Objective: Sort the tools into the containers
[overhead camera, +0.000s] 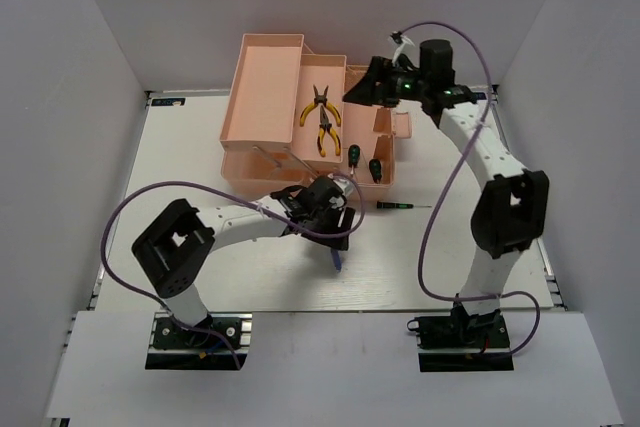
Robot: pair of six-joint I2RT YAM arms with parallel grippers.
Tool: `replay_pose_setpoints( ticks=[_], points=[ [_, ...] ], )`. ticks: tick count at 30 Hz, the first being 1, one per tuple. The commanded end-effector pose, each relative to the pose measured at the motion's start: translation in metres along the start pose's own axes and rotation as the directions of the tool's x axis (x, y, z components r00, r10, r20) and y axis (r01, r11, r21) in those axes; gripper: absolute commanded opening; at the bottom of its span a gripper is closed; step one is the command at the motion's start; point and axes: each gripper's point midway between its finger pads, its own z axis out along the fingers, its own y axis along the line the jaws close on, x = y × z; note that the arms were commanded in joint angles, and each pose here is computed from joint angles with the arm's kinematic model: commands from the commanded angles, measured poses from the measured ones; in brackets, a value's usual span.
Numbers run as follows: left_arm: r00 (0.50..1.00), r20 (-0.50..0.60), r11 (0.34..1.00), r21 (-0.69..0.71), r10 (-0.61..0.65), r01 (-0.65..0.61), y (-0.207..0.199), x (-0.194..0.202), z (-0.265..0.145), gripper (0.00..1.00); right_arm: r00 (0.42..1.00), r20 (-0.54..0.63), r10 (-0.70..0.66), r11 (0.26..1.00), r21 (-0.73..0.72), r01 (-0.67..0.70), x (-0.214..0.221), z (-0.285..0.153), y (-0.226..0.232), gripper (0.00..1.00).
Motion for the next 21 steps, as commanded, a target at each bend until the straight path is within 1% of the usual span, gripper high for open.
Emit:
replay_pose_setpoints(
  ticks=[1,2,3,4,5,6,7,8,9,10,11,14,15,16,17,18,19,20,21],
  points=[
    [0.999,-0.037,1.000,-0.001,-0.004,0.004,-0.011,0.000,0.003,0.77,0.993,-0.032,-0.115,0.986,0.121,0.118,0.012,-0.045,-0.029,0.90],
    [0.998,-0.060,1.000,-0.026,-0.007,0.006,-0.005,0.005,0.010,0.75,0.993,-0.046,-0.106,0.988,0.106,0.110,0.018,-0.050,-0.027,0.90],
    [0.996,-0.085,0.999,-0.040,-0.010,0.007,-0.003,0.009,0.011,0.75,0.995,-0.069,-0.065,0.989,0.127,0.074,0.032,-0.059,-0.045,0.90],
    [0.995,-0.095,0.999,-0.050,-0.003,-0.002,-0.004,0.011,0.014,0.75,0.996,-0.076,-0.047,0.990,0.127,0.056,0.036,-0.063,-0.047,0.90],
    [0.993,-0.115,0.998,-0.061,-0.005,-0.002,-0.001,0.016,0.017,0.74,0.997,-0.067,-0.047,0.991,0.120,0.054,0.035,-0.070,-0.044,0.90],
    [0.991,-0.131,0.996,-0.084,-0.008,-0.003,0.003,0.019,0.022,0.73,0.997,-0.077,-0.005,0.992,0.125,0.015,0.047,-0.076,-0.055,0.90],
    [0.991,-0.132,0.996,-0.092,0.000,-0.012,0.001,0.017,0.023,0.73,0.997,-0.072,0.004,0.991,0.131,0.005,0.049,-0.079,-0.057,0.90],
    [0.989,-0.150,0.995,-0.104,-0.012,-0.003,0.004,0.022,0.026,0.70,0.997,-0.070,0.020,0.991,0.136,-0.011,0.054,-0.085,-0.058,0.90],
    [0.989,-0.145,0.993,-0.118,-0.012,-0.005,0.004,0.017,0.027,0.69,0.997,-0.070,0.040,0.990,0.138,-0.030,0.059,-0.087,-0.062,0.90],
    [0.986,-0.168,0.992,-0.125,-0.007,-0.014,0.004,0.024,0.032,0.67,0.997,-0.067,0.049,0.989,0.141,-0.039,0.060,-0.090,-0.063,0.90],
    [0.985,-0.175,0.989,-0.144,-0.009,-0.017,0.007,0.024,0.033,0.59,0.995,-0.069,0.067,0.988,0.145,-0.057,0.064,-0.092,-0.066,0.90],
    [0.977,-0.213,0.981,-0.192,-0.015,-0.027,0.013,0.033,0.033,0.42,0.995,-0.066,0.081,0.987,0.145,-0.071,0.068,-0.099,-0.067,0.90],
    [0.976,-0.218,0.978,-0.205,-0.016,-0.030,0.015,0.035,0.032,0.33,0.995,-0.064,0.075,0.987,0.147,-0.065,0.068,-0.101,-0.067,0.90],
    [0.973,-0.231,0.973,-0.228,-0.019,-0.035,0.017,0.040,0.030,0.33,0.994,-0.070,0.089,0.984,0.158,-0.077,0.072,-0.104,-0.071,0.90],
    [0.971,-0.238,0.970,-0.242,-0.020,-0.039,0.020,0.042,0.028,0.33,0.994,-0.079,0.070,0.985,0.165,-0.056,0.075,-0.106,-0.074,0.90],
    [0.970,-0.243,0.966,-0.254,-0.021,-0.043,0.023,0.043,0.027,0.29,0.995,-0.077,0.057,0.982,0.182,-0.042,0.075,-0.109,-0.076,0.90],
    [0.964,-0.266,0.960,-0.275,-0.016,-0.060,0.027,0.052,0.025,0.28,0.995,-0.088,0.054,0.978,0.206,-0.035,0.081,-0.113,-0.083,0.90],
    [0.964,-0.266,0.960,-0.275,-0.016,-0.060,0.027,0.052,0.025,0.26,0.995,-0.098,0.031,0.974,0.227,-0.008,0.084,-0.115,-0.088,0.90],
    [0.960,-0.281,0.953,-0.294,-0.019,-0.067,0.033,0.058,0.023,0.19,0.995,-0.095,0.024,0.969,0.246,0.000,0.086,-0.120,-0.091,0.90]
  ],
)
